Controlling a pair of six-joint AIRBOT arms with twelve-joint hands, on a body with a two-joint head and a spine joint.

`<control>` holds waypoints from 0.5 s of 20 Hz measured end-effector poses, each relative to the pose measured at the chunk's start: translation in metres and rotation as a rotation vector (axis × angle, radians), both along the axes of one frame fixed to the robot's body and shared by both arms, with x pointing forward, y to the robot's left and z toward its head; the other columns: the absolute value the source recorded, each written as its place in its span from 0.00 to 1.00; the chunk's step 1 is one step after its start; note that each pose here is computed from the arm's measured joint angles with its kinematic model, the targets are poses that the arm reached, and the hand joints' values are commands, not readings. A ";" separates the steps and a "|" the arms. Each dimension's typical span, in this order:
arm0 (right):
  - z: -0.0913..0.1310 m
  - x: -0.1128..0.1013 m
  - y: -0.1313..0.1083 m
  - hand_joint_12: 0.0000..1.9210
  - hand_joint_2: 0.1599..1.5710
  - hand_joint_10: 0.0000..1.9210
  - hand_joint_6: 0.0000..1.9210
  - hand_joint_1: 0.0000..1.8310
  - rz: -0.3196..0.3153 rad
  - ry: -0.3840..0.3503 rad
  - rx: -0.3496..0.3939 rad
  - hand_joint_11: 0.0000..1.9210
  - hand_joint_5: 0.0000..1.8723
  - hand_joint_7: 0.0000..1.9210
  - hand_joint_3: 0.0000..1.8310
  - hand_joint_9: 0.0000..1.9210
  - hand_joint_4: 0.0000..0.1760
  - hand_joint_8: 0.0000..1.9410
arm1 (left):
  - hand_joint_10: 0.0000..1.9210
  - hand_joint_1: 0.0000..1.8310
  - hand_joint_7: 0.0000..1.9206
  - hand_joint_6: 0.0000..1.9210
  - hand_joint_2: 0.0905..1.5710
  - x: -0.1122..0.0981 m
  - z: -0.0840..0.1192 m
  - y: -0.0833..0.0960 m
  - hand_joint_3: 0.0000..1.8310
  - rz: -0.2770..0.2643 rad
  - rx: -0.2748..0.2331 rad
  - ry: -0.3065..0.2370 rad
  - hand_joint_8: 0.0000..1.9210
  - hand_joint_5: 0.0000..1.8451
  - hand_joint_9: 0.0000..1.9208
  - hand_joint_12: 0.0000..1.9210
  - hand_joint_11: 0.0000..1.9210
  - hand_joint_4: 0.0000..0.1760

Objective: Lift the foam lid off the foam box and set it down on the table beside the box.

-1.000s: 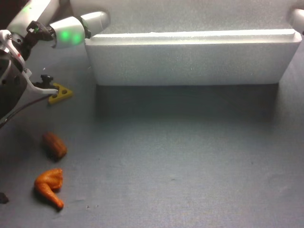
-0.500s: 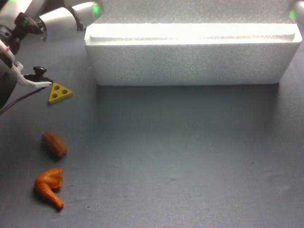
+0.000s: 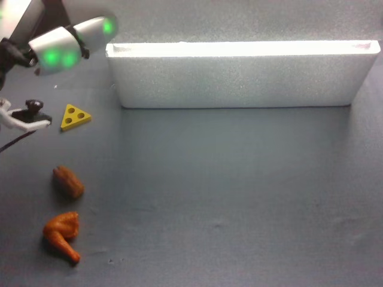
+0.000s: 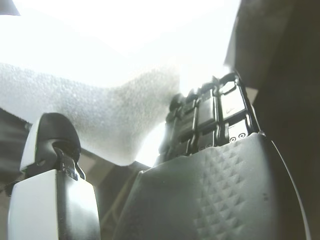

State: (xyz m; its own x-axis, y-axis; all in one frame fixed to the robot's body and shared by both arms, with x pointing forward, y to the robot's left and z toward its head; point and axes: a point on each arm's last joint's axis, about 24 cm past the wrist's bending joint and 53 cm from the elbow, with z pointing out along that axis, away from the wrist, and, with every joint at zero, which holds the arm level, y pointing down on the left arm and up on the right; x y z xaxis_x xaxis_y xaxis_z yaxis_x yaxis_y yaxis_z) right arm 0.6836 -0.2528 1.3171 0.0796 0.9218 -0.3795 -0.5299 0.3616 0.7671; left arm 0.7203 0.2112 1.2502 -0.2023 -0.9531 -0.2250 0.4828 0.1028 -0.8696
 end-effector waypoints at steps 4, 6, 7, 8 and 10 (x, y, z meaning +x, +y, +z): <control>-0.002 -0.016 0.006 0.26 0.77 0.01 0.08 0.21 0.013 -0.011 -0.037 0.00 0.00 0.00 0.00 0.00 0.00 0.00 | 0.00 0.27 0.00 0.00 0.71 -0.016 -0.005 0.003 0.00 -0.001 0.026 -0.003 0.00 0.07 0.00 0.01 0.01 0.04; -0.005 -0.023 0.009 0.01 0.76 0.00 0.05 0.20 0.024 -0.008 -0.057 0.00 0.00 0.00 0.00 0.00 0.00 0.00 | 0.00 0.27 0.00 0.00 0.70 -0.023 -0.006 0.004 0.00 -0.003 0.031 -0.006 0.00 0.06 0.00 0.00 0.00 0.03; -0.007 -0.027 0.010 0.00 0.76 0.00 0.06 0.19 0.027 -0.004 -0.062 0.00 0.02 0.00 0.00 0.00 0.00 0.00 | 0.00 0.27 0.00 0.00 0.70 -0.027 -0.007 0.003 0.00 -0.005 0.036 -0.005 0.00 0.07 0.00 0.00 0.00 0.05; -0.008 -0.030 0.009 0.00 0.76 0.00 0.06 0.19 0.026 -0.003 -0.066 0.00 0.02 0.00 0.00 0.00 0.00 0.00 | 0.00 0.27 0.00 0.00 0.71 -0.030 -0.007 0.002 0.00 -0.006 0.042 -0.008 0.00 0.07 0.00 0.00 0.00 0.07; -0.012 -0.036 0.009 0.01 0.75 0.01 0.06 0.19 0.029 0.003 -0.074 0.02 0.03 0.01 0.00 0.02 0.00 0.00 | 0.00 0.28 0.00 0.00 0.71 -0.036 -0.010 0.000 0.00 -0.013 0.046 -0.002 0.00 0.07 0.00 0.00 0.00 0.15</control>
